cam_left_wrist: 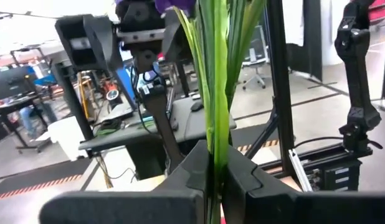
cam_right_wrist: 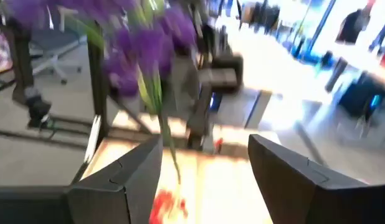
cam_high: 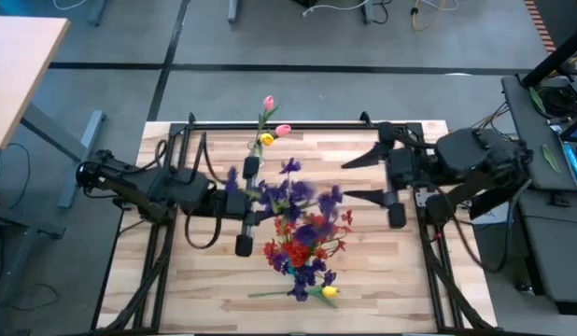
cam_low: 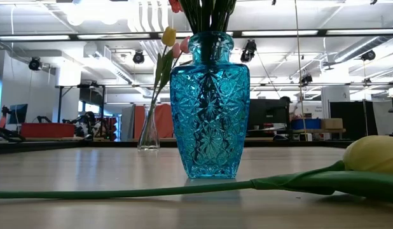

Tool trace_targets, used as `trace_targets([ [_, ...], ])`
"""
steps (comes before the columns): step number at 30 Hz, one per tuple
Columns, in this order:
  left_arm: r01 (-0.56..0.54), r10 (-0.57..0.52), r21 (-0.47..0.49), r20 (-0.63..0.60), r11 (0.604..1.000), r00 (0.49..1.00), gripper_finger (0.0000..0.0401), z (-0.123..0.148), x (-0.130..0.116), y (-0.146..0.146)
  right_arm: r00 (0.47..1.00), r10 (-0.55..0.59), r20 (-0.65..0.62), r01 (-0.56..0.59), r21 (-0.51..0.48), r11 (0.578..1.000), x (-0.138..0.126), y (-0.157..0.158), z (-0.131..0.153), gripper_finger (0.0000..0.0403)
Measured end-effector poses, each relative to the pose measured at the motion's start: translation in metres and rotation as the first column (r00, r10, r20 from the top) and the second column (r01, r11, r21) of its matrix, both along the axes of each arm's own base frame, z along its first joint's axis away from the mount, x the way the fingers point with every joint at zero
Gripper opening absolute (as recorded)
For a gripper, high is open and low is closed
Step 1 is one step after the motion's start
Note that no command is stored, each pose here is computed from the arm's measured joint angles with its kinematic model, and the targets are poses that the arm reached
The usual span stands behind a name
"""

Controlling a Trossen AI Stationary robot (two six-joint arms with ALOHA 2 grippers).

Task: Sort flowers into vase by color
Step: Put the violet flowers into the blue vase

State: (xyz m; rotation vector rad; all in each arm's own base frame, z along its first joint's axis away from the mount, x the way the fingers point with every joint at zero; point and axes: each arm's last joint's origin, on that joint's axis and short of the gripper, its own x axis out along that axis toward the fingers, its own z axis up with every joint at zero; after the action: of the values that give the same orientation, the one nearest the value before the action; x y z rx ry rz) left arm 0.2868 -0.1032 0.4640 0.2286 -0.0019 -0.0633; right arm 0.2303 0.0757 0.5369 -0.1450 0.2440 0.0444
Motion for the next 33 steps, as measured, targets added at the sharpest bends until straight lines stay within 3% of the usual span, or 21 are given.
trace_targets([
  [4,-0.049,0.049,0.003,-0.005,0.999,0.999,0.0001,-0.009,-0.007,-0.019,0.993,-0.035,-0.113,0.042,0.064,0.997,-0.017,-0.006,-0.01,0.0228],
  [8,-0.038,0.038,-0.011,0.018,0.999,0.999,0.0001,-0.025,-0.015,-0.044,0.979,-0.08,-0.19,0.093,0.061,0.994,-0.02,-0.005,-0.031,0.0228],
  [11,-0.025,0.028,-0.036,0.087,0.999,0.996,0.0,-0.03,-0.032,-0.059,0.963,-0.116,-0.245,0.128,0.036,0.991,-0.024,-0.003,-0.053,0.0228],
  [15,-0.102,0.11,-0.064,0.142,0.993,0.984,0.0,-0.036,-0.061,-0.069,0.943,-0.182,-0.279,0.201,0.042,0.979,-0.043,-0.007,-0.078,0.0228],
  [18,-0.07,0.086,-0.103,0.163,0.992,0.983,0.0,-0.05,-0.074,-0.074,0.934,-0.216,-0.283,0.238,0.044,0.97,-0.054,-0.008,-0.099,0.0228],
  [25,-0.026,0.073,-0.2,0.232,0.979,0.97,0.0,-0.086,-0.082,-0.08,0.933,-0.188,-0.307,0.207,0.029,0.978,-0.052,0.0,-0.163,0.0228],
  [33,-0.223,0.253,-0.211,0.131,0.952,0.959,0.0,-0.097,-0.111,-0.1,0.88,-0.28,-0.384,0.302,-0.003,0.953,-0.05,0.006,-0.25,0.0228],
])
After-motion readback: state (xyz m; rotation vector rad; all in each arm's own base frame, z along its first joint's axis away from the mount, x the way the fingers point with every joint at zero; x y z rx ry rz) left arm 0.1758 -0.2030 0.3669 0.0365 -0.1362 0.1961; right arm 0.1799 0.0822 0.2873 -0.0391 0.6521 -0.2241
